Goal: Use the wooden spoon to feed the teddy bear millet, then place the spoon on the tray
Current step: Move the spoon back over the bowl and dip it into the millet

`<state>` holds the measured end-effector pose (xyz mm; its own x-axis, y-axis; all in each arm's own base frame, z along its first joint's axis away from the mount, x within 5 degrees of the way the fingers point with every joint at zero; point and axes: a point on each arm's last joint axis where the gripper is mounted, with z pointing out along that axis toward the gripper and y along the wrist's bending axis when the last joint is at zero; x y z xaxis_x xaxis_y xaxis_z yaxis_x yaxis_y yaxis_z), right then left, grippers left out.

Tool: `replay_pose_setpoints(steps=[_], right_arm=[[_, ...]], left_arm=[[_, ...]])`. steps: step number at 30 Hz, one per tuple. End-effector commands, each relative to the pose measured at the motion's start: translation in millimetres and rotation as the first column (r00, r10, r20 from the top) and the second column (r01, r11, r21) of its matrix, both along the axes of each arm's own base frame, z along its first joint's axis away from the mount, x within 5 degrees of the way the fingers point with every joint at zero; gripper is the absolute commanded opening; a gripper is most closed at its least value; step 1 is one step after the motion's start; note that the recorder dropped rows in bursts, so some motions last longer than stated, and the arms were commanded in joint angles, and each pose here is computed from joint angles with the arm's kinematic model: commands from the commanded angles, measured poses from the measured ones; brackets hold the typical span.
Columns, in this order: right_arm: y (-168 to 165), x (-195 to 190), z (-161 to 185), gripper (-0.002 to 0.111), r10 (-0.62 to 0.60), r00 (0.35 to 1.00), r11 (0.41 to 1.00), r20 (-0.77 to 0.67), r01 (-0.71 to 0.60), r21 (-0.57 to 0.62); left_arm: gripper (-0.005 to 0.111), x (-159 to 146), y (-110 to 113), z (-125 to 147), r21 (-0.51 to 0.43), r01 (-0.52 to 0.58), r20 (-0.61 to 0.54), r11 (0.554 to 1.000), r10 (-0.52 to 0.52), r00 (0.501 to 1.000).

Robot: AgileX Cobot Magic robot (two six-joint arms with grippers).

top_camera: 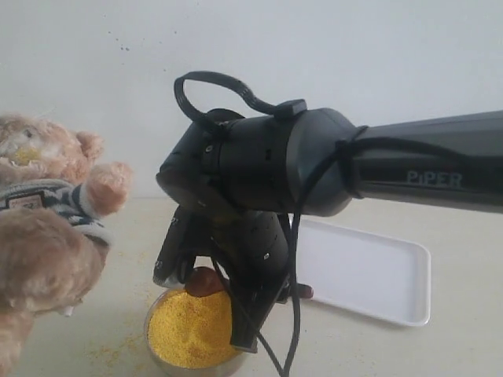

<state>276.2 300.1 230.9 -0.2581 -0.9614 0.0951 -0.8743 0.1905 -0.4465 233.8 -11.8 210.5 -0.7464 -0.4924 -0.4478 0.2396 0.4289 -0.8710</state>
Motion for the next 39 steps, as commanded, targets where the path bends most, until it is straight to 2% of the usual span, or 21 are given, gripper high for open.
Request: replay_pose_setpoints(steps=[1, 6, 12, 18, 33, 39], right_arm=[[2.1, 1.2, -5.7, 0.000, -0.002, 1.000, 1.000, -0.004, 0.002, -0.012], [8.4, -2.8, -26.0, 0.000, -0.020, 0.995, 1.000, -0.101, 0.021, 0.001], [9.1, -3.0, -27.3, 0.000, 0.002, 0.995, 1.000, -0.104, -0.003, -0.011], [12.3, -9.0, -28.9, 0.000, 0.096, 0.977, 0.995, -0.189, -0.097, 0.005], [9.0, -4.4, -27.1, 0.000, 0.059, 0.987, 0.998, -0.149, -0.061, -0.009], [-2.6, 2.2, -12.2, 0.000, 0.018, 0.988, 0.999, -0.155, -0.011, 0.047]], left_arm=[[0.004, 1.8, 1.2, 9.0, -0.068, -0.001, -0.003, 0.998, 0.001, 1.000], [0.004, 1.8, 1.2, 9.0, -0.063, 0.001, 0.004, 0.998, 0.000, 1.000], [0.004, 1.8, 1.2, 9.0, -0.063, 0.001, 0.004, 0.998, 0.000, 1.000], [0.004, 1.8, 1.2, 9.0, -0.063, 0.001, 0.004, 0.998, 0.000, 1.000], [0.004, 1.8, 1.2, 9.0, -0.058, 0.002, 0.009, 0.998, -0.002, 1.000], [0.004, 1.8, 1.2, 9.0, -0.058, 0.002, 0.009, 0.998, -0.002, 1.000]])
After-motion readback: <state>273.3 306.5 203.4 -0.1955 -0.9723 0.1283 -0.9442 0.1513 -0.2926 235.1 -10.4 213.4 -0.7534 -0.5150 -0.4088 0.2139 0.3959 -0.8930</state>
